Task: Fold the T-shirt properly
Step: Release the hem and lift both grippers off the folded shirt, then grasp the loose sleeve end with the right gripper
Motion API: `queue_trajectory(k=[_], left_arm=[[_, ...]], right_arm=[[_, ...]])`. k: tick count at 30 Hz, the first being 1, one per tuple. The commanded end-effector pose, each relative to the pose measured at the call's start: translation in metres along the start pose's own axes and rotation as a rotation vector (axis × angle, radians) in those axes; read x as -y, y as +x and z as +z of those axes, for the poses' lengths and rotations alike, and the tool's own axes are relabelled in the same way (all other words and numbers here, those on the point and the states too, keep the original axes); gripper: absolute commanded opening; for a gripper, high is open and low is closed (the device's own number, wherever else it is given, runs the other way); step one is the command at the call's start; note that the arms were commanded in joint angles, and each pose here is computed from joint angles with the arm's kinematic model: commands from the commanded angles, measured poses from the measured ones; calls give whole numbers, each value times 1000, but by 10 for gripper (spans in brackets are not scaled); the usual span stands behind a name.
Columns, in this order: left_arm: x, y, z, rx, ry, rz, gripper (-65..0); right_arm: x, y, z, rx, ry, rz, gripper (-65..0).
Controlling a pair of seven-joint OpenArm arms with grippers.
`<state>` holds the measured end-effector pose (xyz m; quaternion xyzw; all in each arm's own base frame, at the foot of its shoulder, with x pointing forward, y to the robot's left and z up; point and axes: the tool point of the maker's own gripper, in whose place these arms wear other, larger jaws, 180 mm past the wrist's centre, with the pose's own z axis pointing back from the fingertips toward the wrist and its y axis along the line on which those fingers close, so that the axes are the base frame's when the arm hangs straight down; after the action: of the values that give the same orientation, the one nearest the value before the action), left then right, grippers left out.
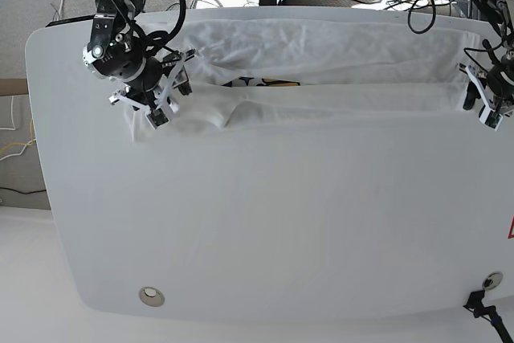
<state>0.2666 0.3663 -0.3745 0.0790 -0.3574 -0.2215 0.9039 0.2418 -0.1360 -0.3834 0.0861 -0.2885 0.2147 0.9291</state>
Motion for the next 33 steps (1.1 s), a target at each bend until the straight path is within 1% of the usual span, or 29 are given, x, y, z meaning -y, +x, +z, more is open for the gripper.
queue_trajectory(k=[1, 5, 8, 10, 13, 17, 20, 23, 25, 28, 29, 30, 31, 33], left_arm=[[-18, 21, 5, 53, 39, -15, -431], [-19, 34, 1, 88, 46, -2, -431], [-20, 37, 1, 95, 49, -4, -431], [-21, 38, 1, 97, 50, -4, -431], [-21, 38, 1, 97, 50, -4, -431], [-20, 37, 1, 96, 48, -1, -431], [-18, 36, 0, 96, 46, 2, -431], [-9, 37, -4, 93, 24, -5, -431], [-5, 37, -6, 92, 12, -12, -431], [-4, 37, -6, 92, 11, -11, -432], [-4, 37, -6, 92, 11, -11, -432], [-4, 37, -6, 92, 11, -11, -432], [-4, 37, -6, 92, 11, -11, -432], [-4, 37, -6, 92, 11, -11, -432]], right_arm=[[-7, 9, 5, 31, 43, -4, -376], [-36, 7, 9, 57, 197, -67, -376], [-47, 0, 14, 52, 270, -89, -376], [-50, 0, 21, 61, 293, -83, -376], [-42, 9, 31, 93, 300, -65, -376], [-1, 32, 41, 175, 195, -92, -376], [22, 55, 48, 234, 131, -89, -372], [41, 64, 47, 219, 37, -58, -370], [36, 67, 36, 189, 16, -29, -356], [35, 69, 27, 140, -38, 33, -239], [29, 72, 22, 141, -41, 51, -210], [25, 74, 19, 146, -51, 74, -200], [23, 75, 17, 143, -62, 91, -204], [22, 74, 11, 116, -96, 140, -204]])
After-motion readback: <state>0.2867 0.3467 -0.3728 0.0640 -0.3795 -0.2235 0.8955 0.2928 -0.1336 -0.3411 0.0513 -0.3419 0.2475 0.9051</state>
